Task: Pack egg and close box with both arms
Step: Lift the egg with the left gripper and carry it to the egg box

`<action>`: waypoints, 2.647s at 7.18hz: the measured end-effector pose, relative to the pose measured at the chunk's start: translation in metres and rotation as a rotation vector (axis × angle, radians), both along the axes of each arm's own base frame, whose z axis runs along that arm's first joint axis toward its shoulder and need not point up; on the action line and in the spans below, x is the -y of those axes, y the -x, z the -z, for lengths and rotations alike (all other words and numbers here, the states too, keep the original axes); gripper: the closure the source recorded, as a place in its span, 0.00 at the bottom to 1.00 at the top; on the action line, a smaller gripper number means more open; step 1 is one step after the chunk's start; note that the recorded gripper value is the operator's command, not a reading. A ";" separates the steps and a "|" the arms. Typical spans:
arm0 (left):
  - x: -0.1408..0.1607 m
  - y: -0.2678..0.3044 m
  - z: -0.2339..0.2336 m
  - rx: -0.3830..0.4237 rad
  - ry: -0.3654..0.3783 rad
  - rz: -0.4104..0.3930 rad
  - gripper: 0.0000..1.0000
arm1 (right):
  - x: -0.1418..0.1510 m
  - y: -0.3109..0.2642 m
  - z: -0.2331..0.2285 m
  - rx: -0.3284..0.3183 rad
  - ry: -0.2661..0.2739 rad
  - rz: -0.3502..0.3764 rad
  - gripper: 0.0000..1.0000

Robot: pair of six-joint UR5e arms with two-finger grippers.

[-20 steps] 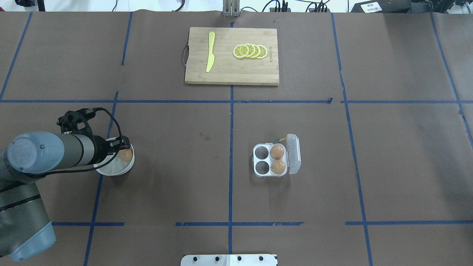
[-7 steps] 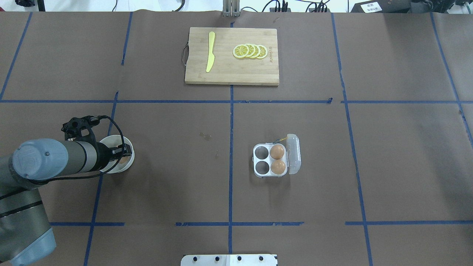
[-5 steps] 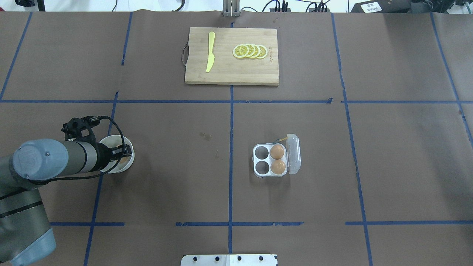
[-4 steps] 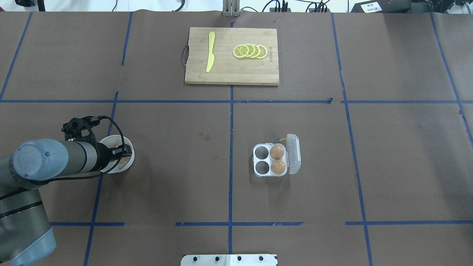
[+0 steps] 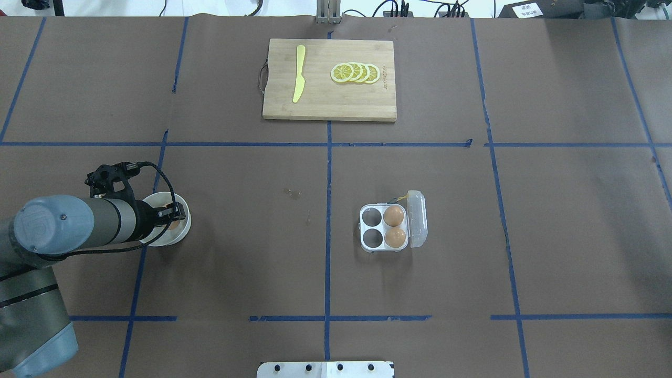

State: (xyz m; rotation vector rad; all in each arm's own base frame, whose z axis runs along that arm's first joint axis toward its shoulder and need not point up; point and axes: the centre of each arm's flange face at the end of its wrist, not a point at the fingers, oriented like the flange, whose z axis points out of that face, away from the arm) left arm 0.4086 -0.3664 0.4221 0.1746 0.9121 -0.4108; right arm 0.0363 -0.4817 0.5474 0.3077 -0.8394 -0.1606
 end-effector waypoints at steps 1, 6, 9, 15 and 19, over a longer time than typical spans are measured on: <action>0.000 0.003 0.002 -0.005 -0.003 0.003 0.85 | 0.000 0.000 0.000 0.000 -0.001 0.000 0.00; 0.002 0.035 0.061 -0.118 -0.101 0.072 0.93 | 0.000 0.000 0.001 0.000 -0.001 -0.001 0.00; 0.017 -0.005 0.151 -0.243 -0.249 0.117 1.00 | 0.000 0.000 0.002 0.001 -0.003 -0.001 0.00; -0.005 -0.118 0.221 -0.374 -0.824 -0.007 1.00 | 0.000 0.000 0.002 0.001 -0.001 -0.002 0.00; -0.015 -0.160 0.243 -0.299 -1.149 -0.097 1.00 | 0.000 0.000 0.000 0.001 0.002 -0.002 0.00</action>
